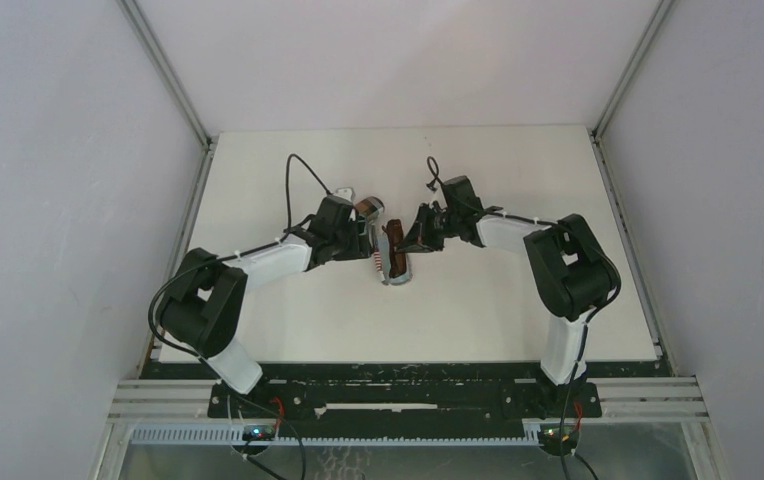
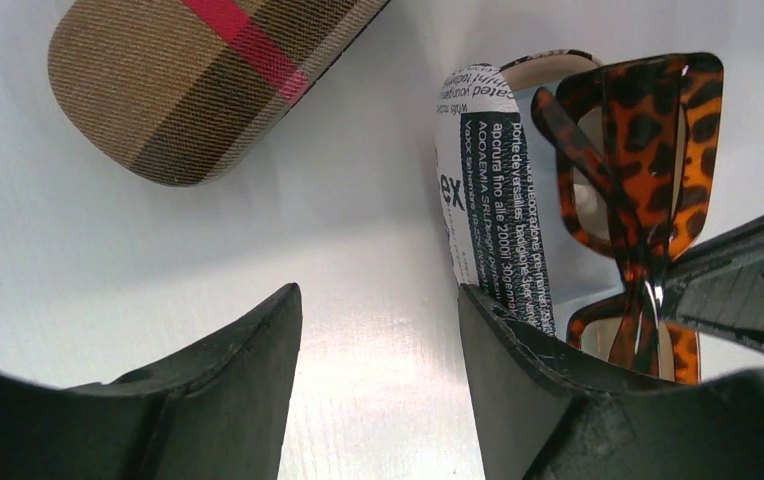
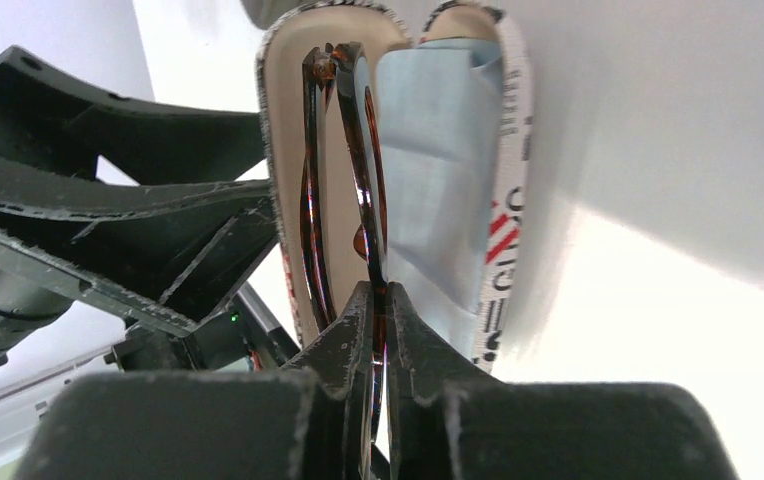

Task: Organize the sunglasses
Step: Place the sunglasses in the sunglasses case.

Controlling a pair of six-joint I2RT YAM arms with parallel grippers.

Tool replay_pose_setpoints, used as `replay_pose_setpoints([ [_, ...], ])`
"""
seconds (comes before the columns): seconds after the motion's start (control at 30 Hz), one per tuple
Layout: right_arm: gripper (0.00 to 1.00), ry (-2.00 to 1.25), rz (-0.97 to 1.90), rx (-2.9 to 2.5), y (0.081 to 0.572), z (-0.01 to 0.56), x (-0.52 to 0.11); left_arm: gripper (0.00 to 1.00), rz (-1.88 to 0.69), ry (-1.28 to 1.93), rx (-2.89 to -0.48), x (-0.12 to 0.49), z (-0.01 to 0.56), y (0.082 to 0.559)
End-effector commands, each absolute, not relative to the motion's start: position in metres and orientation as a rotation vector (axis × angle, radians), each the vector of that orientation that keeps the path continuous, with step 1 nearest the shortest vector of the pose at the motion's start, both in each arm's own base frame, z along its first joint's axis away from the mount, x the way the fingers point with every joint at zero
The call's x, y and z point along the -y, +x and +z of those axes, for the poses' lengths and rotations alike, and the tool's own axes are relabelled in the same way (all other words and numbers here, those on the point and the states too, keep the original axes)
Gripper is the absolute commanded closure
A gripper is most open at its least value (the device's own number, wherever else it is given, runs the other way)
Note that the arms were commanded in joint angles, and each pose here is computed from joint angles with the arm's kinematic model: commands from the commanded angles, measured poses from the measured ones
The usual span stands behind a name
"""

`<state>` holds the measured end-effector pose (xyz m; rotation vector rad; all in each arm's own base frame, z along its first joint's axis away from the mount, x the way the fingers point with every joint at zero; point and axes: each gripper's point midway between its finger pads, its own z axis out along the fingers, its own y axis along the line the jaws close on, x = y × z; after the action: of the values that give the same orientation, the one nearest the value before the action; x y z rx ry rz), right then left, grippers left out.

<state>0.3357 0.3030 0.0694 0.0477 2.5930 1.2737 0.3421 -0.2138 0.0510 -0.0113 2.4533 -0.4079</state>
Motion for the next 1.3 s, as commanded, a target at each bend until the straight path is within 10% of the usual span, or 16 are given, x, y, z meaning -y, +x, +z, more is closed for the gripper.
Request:
replay_pose_setpoints([
  [0.0,1.0,0.028,1.216,-2.55,0.355,0.078,-0.29,0.37,-0.472,0.029,-2.378,0.232,0.079,0.36],
  [1.27,1.0,0.071,1.282,-2.638,0.347,0.048,-0.304,0.37,-0.474,0.045,-2.381,0.24,0.08,0.36],
])
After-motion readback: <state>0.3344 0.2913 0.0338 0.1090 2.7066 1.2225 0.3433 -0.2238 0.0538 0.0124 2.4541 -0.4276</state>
